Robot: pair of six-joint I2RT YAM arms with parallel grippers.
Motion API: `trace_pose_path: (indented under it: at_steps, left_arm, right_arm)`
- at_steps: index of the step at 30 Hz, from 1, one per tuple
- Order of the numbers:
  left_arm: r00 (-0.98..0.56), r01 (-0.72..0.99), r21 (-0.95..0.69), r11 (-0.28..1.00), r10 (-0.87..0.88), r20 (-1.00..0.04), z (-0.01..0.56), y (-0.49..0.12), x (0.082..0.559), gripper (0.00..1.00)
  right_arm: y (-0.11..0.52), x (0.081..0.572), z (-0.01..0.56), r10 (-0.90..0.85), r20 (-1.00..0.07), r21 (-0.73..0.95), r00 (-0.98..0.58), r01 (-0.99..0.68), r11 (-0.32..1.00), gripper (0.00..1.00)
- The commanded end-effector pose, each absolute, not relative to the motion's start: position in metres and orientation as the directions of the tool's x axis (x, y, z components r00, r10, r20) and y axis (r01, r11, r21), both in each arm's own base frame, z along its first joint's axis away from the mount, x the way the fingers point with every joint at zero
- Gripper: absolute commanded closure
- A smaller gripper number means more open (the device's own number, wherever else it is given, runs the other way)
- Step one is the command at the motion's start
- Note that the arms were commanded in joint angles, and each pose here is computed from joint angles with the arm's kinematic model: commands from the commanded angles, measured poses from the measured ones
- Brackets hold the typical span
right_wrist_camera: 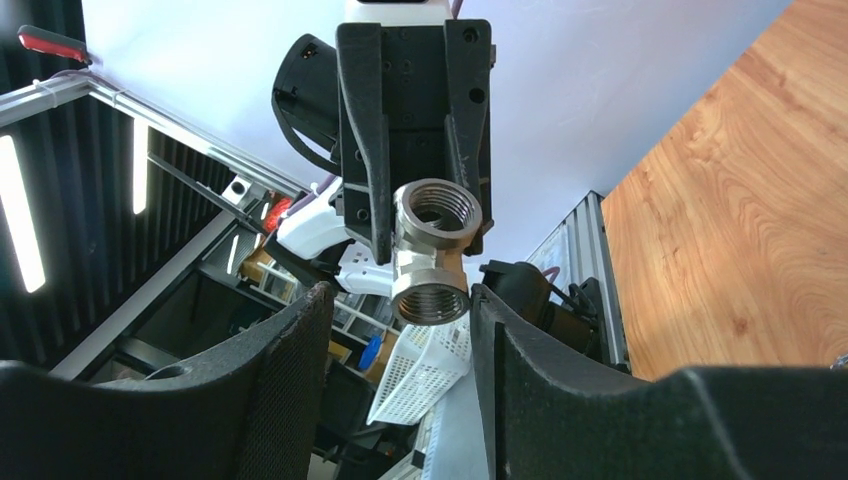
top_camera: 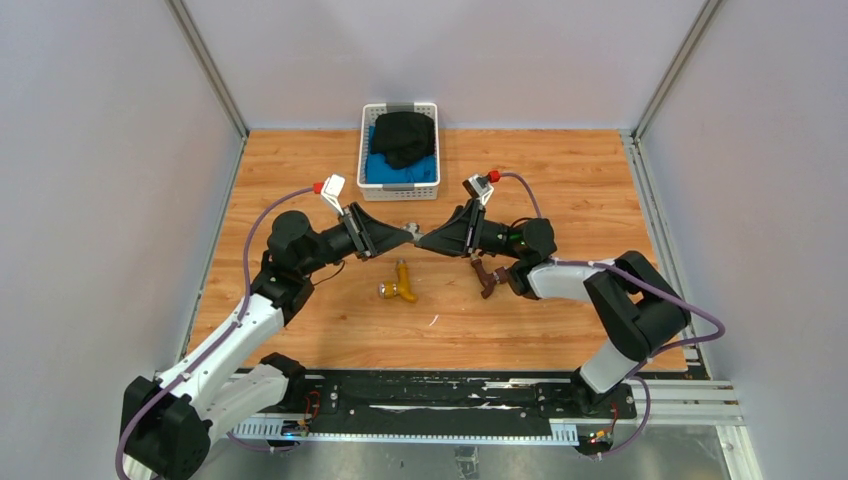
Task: Install the water faucets
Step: Pick up the adaptor at the center of the board.
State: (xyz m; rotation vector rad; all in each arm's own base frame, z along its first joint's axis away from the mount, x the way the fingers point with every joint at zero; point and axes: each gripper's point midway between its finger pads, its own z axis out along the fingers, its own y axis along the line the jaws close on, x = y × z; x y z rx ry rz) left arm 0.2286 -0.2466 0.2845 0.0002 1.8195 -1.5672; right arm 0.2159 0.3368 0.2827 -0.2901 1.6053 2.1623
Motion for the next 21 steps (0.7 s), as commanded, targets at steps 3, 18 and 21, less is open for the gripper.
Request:
trace_pose_path:
  at_steps: [3, 18, 21]
  left_arm:
    - [-0.707, 0.482, -0.844, 0.236, -0.464, -0.533, 0.3024, -0.2448, 0.2279, 1.00]
    - [-0.710, 0.485, -0.844, 0.231, -0.459, -0.534, 0.2986, -0.2428, 0.2209, 1.00]
    - [-0.714, 0.479, -0.847, 0.231, -0.458, -0.529, 0.2956, -0.2426, 0.2201, 1.00]
  right_arm:
    - [0.3423, 0.2041, 0.2900, 0.184, -0.455, 0.823, -0.871, -0.490, -0.288, 0.49]
    - [0.3430, 0.2083, 0.2910, 0.204, -0.444, 0.825, -0.872, -0.487, -0.286, 0.53]
    - [0.3441, 0.2099, 0.2916, 0.205, -0.444, 0.825, -0.872, -0.487, -0.287, 0.54]
